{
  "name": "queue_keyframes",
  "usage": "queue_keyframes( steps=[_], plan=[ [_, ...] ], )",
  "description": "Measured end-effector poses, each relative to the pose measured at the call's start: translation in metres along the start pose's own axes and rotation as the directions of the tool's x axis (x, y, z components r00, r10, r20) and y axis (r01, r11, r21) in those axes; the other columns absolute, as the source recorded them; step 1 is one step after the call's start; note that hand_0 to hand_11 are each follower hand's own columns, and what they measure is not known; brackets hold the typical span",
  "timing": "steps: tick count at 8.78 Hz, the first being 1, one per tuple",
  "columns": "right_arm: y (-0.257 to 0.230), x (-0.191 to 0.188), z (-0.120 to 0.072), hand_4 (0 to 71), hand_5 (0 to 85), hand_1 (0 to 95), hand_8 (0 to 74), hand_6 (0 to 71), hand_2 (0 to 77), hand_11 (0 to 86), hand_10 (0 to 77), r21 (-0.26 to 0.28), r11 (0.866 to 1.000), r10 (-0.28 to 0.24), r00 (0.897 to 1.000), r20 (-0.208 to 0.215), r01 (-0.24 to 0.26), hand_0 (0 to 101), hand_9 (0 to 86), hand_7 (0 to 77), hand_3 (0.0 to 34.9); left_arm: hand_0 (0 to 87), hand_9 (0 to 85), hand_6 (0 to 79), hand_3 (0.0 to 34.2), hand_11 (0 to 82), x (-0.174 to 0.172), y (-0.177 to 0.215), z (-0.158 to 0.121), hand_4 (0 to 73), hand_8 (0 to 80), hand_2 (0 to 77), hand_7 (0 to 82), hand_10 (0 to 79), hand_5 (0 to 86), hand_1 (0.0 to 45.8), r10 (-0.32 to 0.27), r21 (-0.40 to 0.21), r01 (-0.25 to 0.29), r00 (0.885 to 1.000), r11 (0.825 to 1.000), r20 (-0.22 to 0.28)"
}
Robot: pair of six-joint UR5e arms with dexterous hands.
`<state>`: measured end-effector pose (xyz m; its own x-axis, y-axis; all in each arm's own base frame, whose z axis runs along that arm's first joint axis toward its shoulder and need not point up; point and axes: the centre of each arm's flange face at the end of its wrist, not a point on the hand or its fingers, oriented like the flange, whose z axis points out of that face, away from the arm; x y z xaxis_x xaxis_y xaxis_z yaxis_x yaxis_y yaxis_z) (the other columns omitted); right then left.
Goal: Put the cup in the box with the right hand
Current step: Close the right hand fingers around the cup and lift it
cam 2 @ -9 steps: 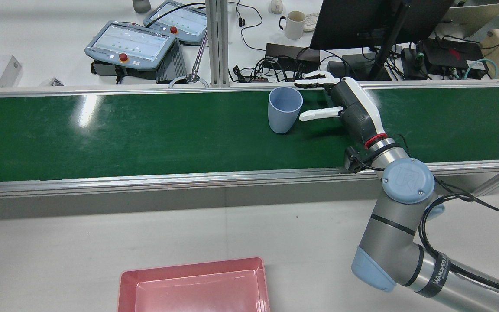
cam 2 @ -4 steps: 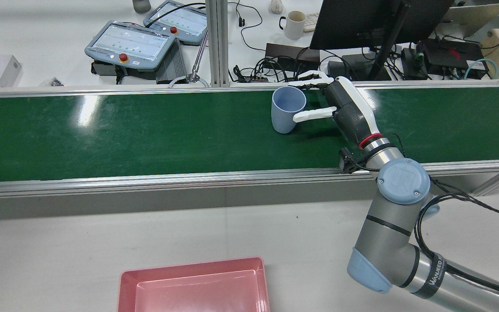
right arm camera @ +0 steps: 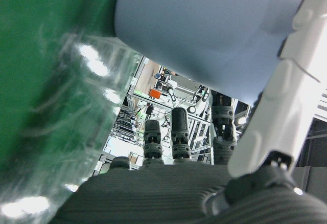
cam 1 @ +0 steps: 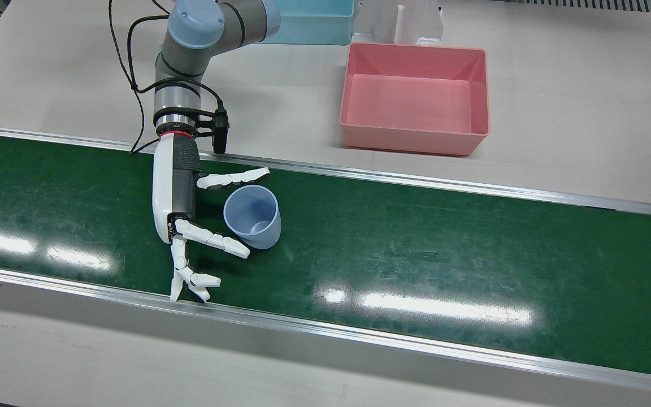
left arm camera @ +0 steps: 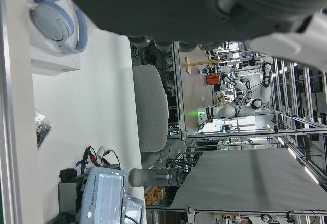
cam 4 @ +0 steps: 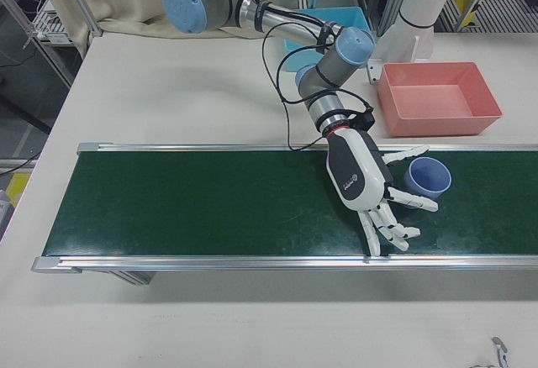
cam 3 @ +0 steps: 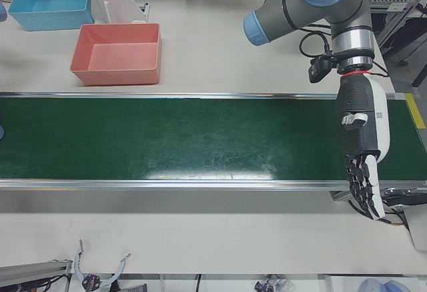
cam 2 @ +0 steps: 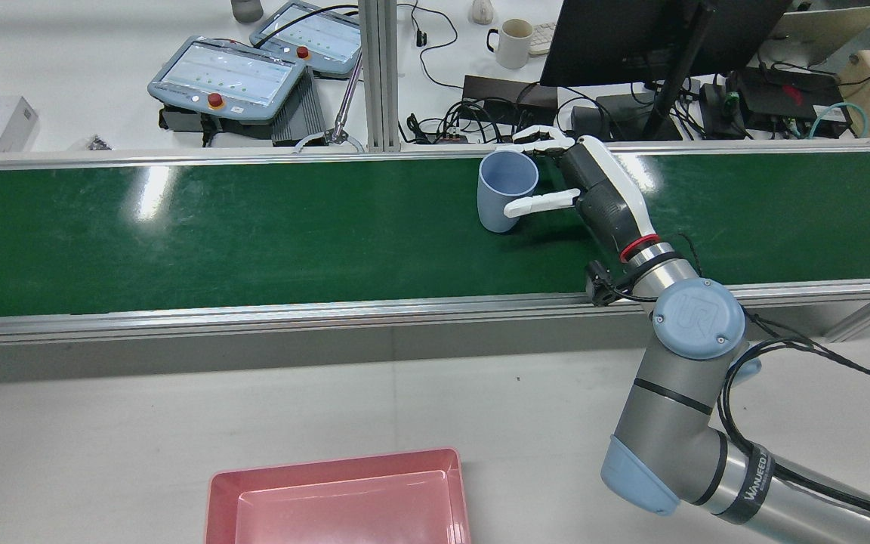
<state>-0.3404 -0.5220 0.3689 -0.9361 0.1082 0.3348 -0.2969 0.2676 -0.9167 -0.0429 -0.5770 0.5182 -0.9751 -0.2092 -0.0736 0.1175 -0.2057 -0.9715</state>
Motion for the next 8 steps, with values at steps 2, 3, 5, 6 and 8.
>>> queue_keyframes(
  steps=[2, 3, 5, 6, 8],
  plan=[
    [-0.0001, 0.0006, 0.0000, 37.6, 3.3, 11.5, 9.8, 6.0, 0.5, 1.1, 0.5, 0.000, 1.000, -0.005, 1.000, -0.001, 0.005, 50, 19.1, 41.5, 6.9, 0.0, 0.5, 0.0, 0.0, 0.0, 0.0000, 0.0000, 0.0000, 0.0, 0.0, 0.5, 0.0, 0.0, 0.0, 0.5, 0.000, 0.000, 0.000, 1.000, 1.000, 0.000],
    [-0.0003, 0.0008, 0.0001, 37.6, 3.3, 11.5, 9.8, 6.5, 0.5, 1.1, 0.5, 0.001, 1.000, -0.009, 1.000, -0.001, 0.009, 50, 19.1, 42.0, 6.9, 0.0, 0.5, 0.0, 0.0, 0.0, 0.0000, 0.0000, 0.0000, 0.0, 0.0, 0.5, 0.0, 0.0, 0.0, 0.5, 0.000, 0.000, 0.000, 1.000, 1.000, 0.000],
    [-0.0005, 0.0010, 0.0002, 37.6, 3.3, 11.5, 9.8, 6.5, 0.5, 1.1, 0.5, 0.001, 1.000, -0.015, 1.000, -0.001, 0.015, 51, 19.6, 42.5, 6.9, 0.0, 0.5, 0.0, 0.0, 0.0, 0.0000, 0.0000, 0.0000, 0.0, 0.0, 0.5, 0.0, 0.0, 0.0, 0.5, 0.000, 0.000, 0.000, 1.000, 1.000, 0.000],
    [-0.0005, 0.0011, 0.0002, 37.6, 3.3, 11.5, 9.8, 6.5, 0.5, 1.1, 0.5, 0.001, 1.000, -0.016, 1.000, -0.002, 0.016, 51, 19.6, 42.5, 6.9, 0.0, 0.5, 0.0, 0.0, 0.0, 0.0000, 0.0000, 0.0000, 0.0, 0.0, 0.5, 0.0, 0.0, 0.0, 0.5, 0.000, 0.000, 0.000, 1.000, 1.000, 0.000],
    [-0.0004, 0.0010, 0.0002, 37.6, 3.3, 12.5, 9.8, 6.5, 0.5, 1.1, 0.5, 0.001, 1.000, -0.017, 1.000, -0.001, 0.017, 51, 19.6, 42.5, 7.2, 0.0, 0.5, 0.0, 0.0, 0.0, 0.0000, 0.0001, 0.0000, 0.0, 0.0, 0.5, 0.0, 0.0, 0.0, 0.5, 0.000, 0.000, 0.000, 1.000, 1.000, 0.000]
  ],
)
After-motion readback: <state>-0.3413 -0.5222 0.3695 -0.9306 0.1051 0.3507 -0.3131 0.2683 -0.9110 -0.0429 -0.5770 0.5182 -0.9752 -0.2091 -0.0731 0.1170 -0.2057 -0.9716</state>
